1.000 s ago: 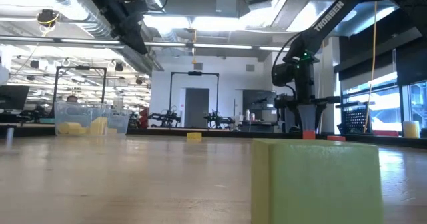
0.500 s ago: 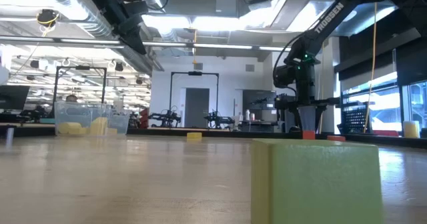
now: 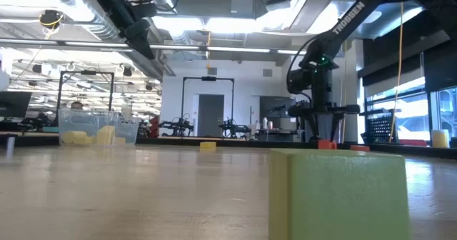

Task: Sort & place blocks by color
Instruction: Put the orange block into the white bin

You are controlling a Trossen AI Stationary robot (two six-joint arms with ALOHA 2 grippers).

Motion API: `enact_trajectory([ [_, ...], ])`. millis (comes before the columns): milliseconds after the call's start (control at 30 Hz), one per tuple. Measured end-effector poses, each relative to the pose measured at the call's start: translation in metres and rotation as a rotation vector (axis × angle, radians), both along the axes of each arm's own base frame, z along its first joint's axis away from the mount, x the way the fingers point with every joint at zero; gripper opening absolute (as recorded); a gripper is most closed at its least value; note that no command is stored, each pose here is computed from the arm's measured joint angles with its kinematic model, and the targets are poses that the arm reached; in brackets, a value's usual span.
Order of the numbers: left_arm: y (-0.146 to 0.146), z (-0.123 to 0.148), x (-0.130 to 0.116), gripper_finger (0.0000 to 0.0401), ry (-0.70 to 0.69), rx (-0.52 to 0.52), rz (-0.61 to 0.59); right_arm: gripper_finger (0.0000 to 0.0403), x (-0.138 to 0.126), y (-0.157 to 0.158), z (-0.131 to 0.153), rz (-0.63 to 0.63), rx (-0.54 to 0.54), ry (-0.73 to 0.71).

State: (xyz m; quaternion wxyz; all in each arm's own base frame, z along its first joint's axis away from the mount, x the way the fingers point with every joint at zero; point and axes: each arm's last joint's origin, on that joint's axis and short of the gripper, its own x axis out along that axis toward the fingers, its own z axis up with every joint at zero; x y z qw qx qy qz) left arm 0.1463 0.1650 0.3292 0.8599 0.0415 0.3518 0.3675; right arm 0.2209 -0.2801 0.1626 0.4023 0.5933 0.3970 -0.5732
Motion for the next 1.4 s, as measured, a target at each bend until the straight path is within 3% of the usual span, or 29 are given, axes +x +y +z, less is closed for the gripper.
enact_trajectory([
  [167, 0.001, 0.0, -0.001, 0.0082, -0.001, -0.001, 0.007, 0.0184, 0.006, 0.004, 0.0, 0.03, -0.003, -0.003],
  [467, 0.001, 0.0, -0.001, 0.0082, 0.031, 0.023, -0.023, 0.0184, 0.0, -0.004, 0.0, -0.252, -0.096, 0.061],
  [700, 0.001, 0.0, -0.001, 0.0082, 0.032, 0.024, -0.024, 0.0184, 0.001, -0.01, 0.001, -0.261, -0.169, 0.058],
  [900, 0.001, 0.0, -0.001, 0.0082, 0.047, 0.034, -0.03, 0.0184, 0.001, -0.01, 0.001, -0.284, -0.177, 0.063],
  [1167, 0.001, 0.0, -0.002, 0.0082, 0.05, 0.037, -0.03, 0.0184, -0.007, -0.008, -0.002, -0.417, -0.139, 0.104],
  [1400, 0.001, 0.0, -0.001, 0.0082, 0.05, 0.036, -0.031, 0.0184, -0.008, -0.007, -0.002, -0.39, -0.097, 0.089],
])
